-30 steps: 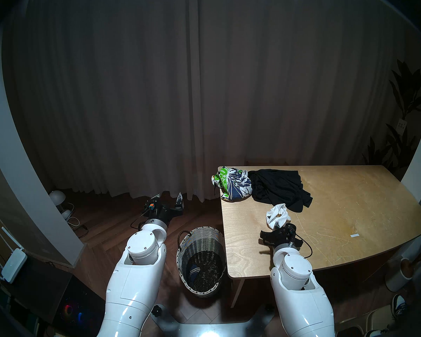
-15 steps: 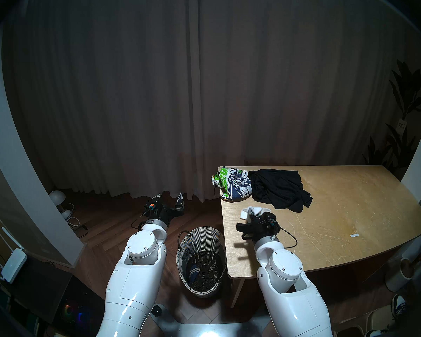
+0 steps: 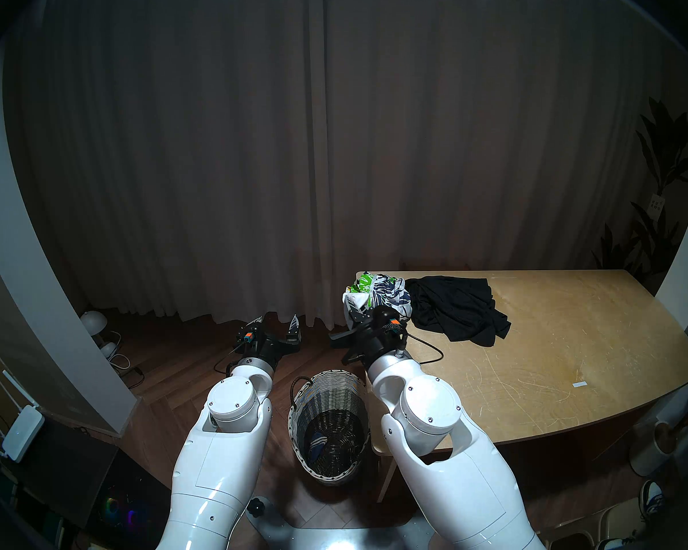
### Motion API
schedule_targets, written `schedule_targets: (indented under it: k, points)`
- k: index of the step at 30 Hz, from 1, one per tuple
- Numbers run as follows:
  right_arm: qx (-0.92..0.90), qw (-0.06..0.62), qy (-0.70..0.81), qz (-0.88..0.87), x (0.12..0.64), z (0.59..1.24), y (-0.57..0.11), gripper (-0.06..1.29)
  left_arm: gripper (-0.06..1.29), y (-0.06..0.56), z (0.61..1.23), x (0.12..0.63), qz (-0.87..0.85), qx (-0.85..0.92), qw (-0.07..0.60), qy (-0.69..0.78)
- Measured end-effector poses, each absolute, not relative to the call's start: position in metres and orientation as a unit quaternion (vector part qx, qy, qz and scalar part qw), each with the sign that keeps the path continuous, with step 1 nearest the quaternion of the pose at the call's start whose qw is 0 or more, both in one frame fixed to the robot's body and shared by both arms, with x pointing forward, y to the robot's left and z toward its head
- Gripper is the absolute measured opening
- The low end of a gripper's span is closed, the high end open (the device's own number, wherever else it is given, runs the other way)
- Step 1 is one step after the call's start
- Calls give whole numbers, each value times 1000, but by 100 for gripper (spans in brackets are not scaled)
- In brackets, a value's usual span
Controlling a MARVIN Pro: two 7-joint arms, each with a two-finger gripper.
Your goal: Toss clothes into the laundry hamper
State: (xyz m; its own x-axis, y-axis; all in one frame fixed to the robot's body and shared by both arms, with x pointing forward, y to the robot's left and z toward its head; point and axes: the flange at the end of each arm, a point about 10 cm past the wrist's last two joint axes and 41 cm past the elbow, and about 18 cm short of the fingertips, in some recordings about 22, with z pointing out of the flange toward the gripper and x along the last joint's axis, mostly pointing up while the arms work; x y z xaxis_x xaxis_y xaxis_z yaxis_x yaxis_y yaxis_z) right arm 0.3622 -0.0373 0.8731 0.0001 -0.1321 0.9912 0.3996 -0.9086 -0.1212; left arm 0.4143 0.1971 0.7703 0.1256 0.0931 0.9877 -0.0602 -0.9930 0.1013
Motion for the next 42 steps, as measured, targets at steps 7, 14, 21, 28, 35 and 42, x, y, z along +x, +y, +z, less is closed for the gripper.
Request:
schedule_targets:
  k: [7, 14, 21, 28, 35, 42]
  points:
    - [-687, 180, -128, -693, 374, 866, -15, -3, 125, 197, 770, 414, 661, 748, 58, 11]
    - [-691, 165, -144, -689, 389, 862, 2, -3, 125, 198, 770, 414, 661, 748, 58, 10]
    - [-685, 154, -153, -696, 404, 872, 16, -3, 125, 198, 770, 414, 661, 748, 58, 10]
    - [-686, 140, -156, -697, 420, 874, 28, -3, 125, 198, 770, 414, 661, 748, 58, 10]
    - [-700, 101, -147, -692, 444, 861, 37, -3, 125, 198, 770, 414, 661, 748, 58, 10]
    - [-714, 71, -152, -680, 457, 839, 46, -3, 125, 198, 771, 414, 661, 748, 58, 10]
